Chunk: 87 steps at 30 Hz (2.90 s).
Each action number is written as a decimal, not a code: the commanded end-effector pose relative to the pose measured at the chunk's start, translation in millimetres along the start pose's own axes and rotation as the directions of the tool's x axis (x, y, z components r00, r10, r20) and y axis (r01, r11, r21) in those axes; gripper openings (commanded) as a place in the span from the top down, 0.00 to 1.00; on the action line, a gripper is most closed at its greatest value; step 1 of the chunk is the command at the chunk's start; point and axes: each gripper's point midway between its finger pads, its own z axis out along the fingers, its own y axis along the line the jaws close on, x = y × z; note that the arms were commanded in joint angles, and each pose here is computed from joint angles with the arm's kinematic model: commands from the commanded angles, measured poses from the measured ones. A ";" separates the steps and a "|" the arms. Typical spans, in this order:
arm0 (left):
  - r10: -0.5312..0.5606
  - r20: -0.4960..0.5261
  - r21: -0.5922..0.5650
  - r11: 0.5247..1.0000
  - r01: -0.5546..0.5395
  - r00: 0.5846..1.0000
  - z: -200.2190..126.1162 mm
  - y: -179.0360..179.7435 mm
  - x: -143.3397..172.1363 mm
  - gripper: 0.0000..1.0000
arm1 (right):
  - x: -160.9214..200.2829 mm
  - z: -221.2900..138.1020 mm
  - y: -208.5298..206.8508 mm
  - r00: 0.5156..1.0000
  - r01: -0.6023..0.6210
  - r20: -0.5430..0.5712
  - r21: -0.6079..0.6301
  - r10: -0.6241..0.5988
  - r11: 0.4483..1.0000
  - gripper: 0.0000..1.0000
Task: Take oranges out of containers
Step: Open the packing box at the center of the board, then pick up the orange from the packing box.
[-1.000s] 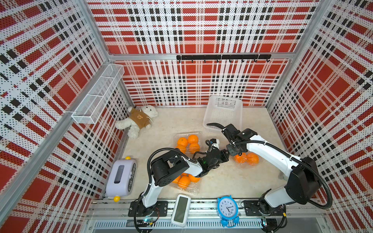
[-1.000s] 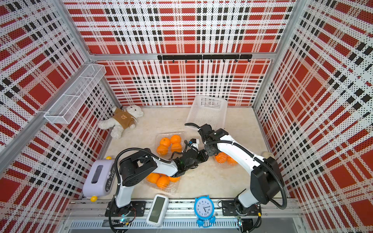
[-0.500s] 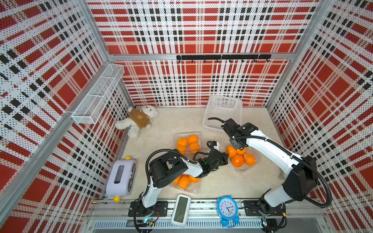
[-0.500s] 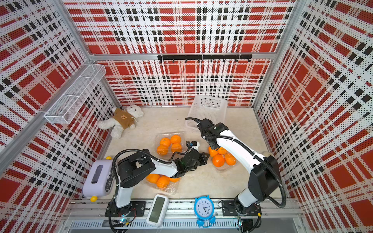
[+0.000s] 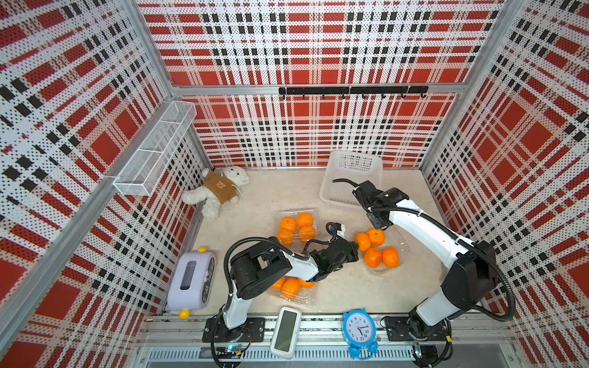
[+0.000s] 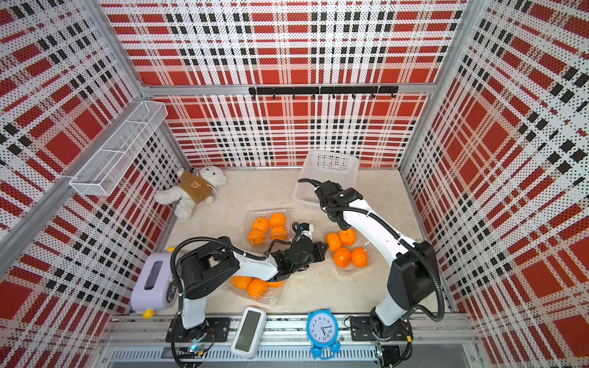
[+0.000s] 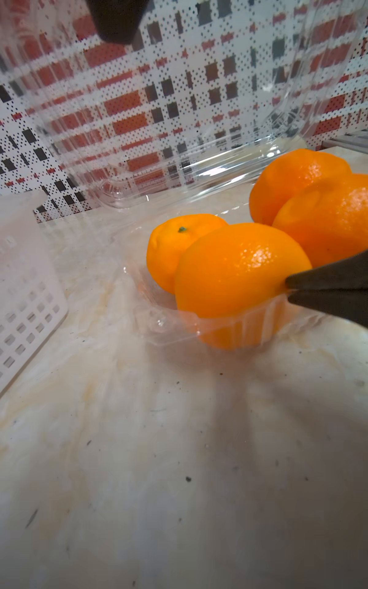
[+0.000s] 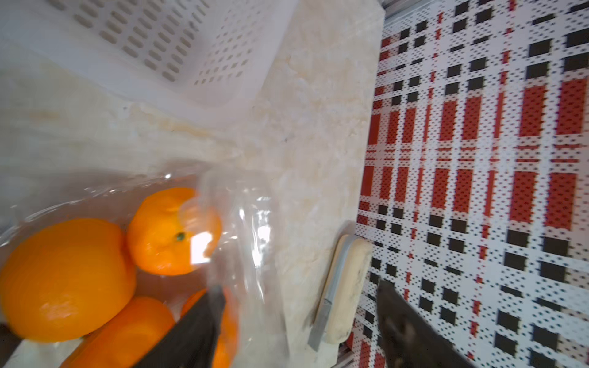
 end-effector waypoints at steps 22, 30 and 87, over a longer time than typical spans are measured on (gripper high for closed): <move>0.170 0.135 -0.048 0.985 -0.165 0.976 -75.7 -26.0 -52.7 0.49 | 33.7 27.7 -67.1 0.962 -0.223 -0.149 0.042 0.227 0.974 0.00; 0.392 0.175 -0.179 0.915 -0.362 0.903 -148.7 -20.2 -103.9 0.27 | 14.3 -17.7 -13.7 0.910 -0.393 -0.059 -0.441 0.411 0.807 0.00; 0.566 0.285 -0.064 0.816 -0.574 0.774 -287.4 13.6 -120.9 0.00 | 117.4 36.4 86.5 0.844 -0.519 -0.369 -0.380 0.389 0.765 0.61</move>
